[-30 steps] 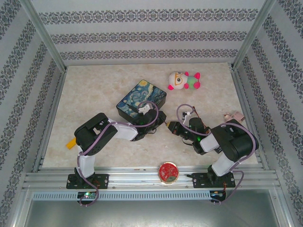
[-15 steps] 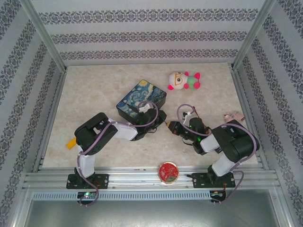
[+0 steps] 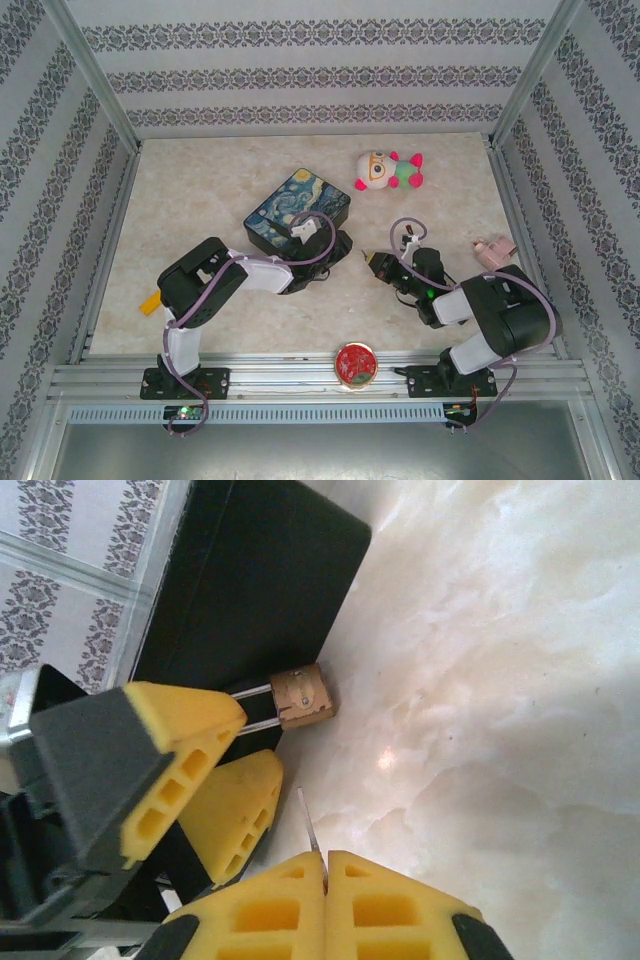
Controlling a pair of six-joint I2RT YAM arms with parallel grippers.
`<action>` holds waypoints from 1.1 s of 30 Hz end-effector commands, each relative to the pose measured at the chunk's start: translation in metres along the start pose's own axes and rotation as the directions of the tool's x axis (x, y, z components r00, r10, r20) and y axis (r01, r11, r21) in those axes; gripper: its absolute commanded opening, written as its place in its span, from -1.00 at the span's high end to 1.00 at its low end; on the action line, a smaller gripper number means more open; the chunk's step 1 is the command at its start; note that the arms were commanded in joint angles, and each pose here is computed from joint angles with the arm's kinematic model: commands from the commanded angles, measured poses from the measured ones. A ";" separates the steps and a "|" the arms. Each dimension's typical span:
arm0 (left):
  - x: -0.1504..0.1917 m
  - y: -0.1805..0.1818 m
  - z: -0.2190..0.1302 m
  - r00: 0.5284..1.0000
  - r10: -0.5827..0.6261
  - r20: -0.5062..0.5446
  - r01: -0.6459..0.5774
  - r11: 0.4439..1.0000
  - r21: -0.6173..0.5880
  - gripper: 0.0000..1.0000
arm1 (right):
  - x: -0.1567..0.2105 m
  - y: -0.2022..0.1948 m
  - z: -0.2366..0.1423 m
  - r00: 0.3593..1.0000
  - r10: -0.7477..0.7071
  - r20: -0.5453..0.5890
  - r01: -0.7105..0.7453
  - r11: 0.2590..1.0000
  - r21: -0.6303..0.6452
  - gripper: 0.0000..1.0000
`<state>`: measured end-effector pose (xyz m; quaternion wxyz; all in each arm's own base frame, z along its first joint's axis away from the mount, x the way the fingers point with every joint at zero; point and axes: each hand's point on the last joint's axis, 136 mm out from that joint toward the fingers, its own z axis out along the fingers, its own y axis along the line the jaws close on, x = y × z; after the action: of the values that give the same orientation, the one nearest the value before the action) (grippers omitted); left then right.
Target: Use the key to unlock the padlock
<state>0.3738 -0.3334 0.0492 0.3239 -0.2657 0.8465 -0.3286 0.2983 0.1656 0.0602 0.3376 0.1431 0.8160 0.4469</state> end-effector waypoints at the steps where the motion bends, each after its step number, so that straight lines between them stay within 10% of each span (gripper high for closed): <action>1: -0.033 0.032 -0.010 0.993 0.084 0.083 -0.070 0.984 -0.165 -0.12 | 0.004 0.001 0.000 0.999 -0.004 -0.045 0.005 1.000 0.017 1.00; 9: -0.070 0.028 -0.021 0.962 0.239 0.129 -0.200 0.944 -0.261 -0.52 | 0.001 0.009 0.004 0.996 -0.009 -0.083 0.010 1.000 0.016 1.00; 27: -0.080 0.045 -0.036 0.929 0.337 0.153 -0.170 0.755 -0.633 -0.42 | -0.004 0.008 0.014 0.990 0.003 -0.144 -0.005 1.000 -0.019 1.00; 33: -0.074 0.028 -0.045 0.896 0.400 0.192 -0.202 0.752 -0.628 -0.72 | -0.014 0.006 0.008 0.992 0.007 -0.129 -0.012 0.999 -0.032 1.00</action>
<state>0.3890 -0.2513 0.0684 0.3801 -0.2662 0.8854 0.0284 0.3092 0.1650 0.0583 0.2736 0.1357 0.8342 0.4593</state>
